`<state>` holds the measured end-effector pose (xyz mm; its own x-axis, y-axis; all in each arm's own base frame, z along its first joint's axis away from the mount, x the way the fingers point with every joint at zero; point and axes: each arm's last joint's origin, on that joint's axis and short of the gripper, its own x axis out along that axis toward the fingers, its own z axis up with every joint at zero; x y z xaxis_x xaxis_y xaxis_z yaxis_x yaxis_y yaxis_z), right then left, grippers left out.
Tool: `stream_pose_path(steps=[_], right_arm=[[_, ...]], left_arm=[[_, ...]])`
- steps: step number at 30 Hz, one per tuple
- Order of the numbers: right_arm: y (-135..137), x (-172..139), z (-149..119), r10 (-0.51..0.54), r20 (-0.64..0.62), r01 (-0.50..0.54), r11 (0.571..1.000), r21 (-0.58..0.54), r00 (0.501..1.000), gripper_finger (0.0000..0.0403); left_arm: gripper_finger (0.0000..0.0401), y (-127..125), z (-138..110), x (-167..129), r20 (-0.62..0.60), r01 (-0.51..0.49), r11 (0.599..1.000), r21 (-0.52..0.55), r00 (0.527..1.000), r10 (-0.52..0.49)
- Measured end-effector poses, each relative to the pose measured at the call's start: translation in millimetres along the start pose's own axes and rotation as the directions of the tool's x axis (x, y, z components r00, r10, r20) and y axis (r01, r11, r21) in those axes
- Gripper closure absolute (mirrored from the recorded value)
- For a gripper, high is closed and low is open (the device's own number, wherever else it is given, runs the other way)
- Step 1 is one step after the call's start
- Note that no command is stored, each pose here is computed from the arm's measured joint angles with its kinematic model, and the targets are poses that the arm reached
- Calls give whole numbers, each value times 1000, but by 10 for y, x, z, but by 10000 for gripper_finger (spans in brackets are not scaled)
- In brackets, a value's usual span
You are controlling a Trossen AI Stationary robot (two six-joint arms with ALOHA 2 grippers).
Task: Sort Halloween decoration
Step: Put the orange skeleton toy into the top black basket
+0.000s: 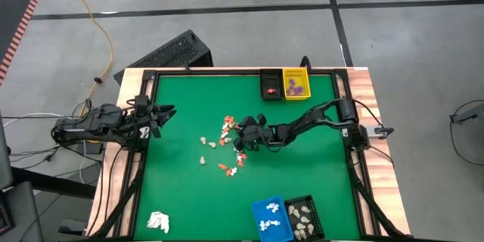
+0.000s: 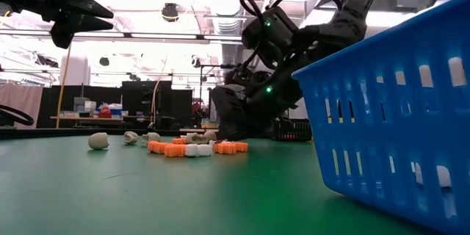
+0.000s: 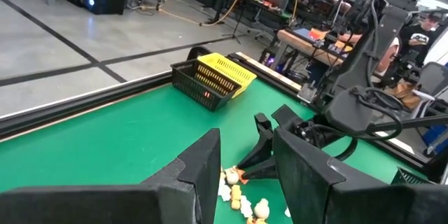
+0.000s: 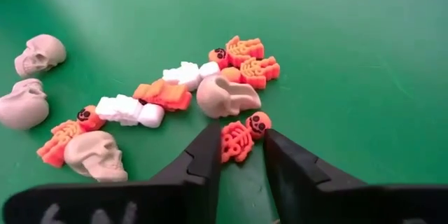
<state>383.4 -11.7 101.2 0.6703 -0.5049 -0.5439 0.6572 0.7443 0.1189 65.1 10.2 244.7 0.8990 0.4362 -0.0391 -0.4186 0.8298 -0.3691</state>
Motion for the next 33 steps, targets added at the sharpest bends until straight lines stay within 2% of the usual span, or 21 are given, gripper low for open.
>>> stream_pose_path(steps=[9,13,17,23,29,33], right_arm=[[45,-34,-42,10,-11,-9,1000,22,1000,393],[122,-44,10,24,1,-24,999,24,1000,394],[262,-128,113,45,23,-44,999,-31,999,400],[431,-450,439,80,63,-74,994,-82,995,401],[397,-837,680,36,100,-21,989,-145,994,402],[301,-1013,868,57,100,-40,986,-160,993,400]], left_arm=[[280,-1,1,0,1,1,1000,-2,1000,-1],[280,0,1,0,1,0,1000,-3,1000,0],[280,0,1,0,1,1,1000,-5,1000,-1],[280,0,-1,0,-1,0,1000,-4,1000,0],[280,0,-2,0,-3,2,1000,-3,1000,-2],[280,4,-2,0,0,-9,1000,-2,1000,9]])
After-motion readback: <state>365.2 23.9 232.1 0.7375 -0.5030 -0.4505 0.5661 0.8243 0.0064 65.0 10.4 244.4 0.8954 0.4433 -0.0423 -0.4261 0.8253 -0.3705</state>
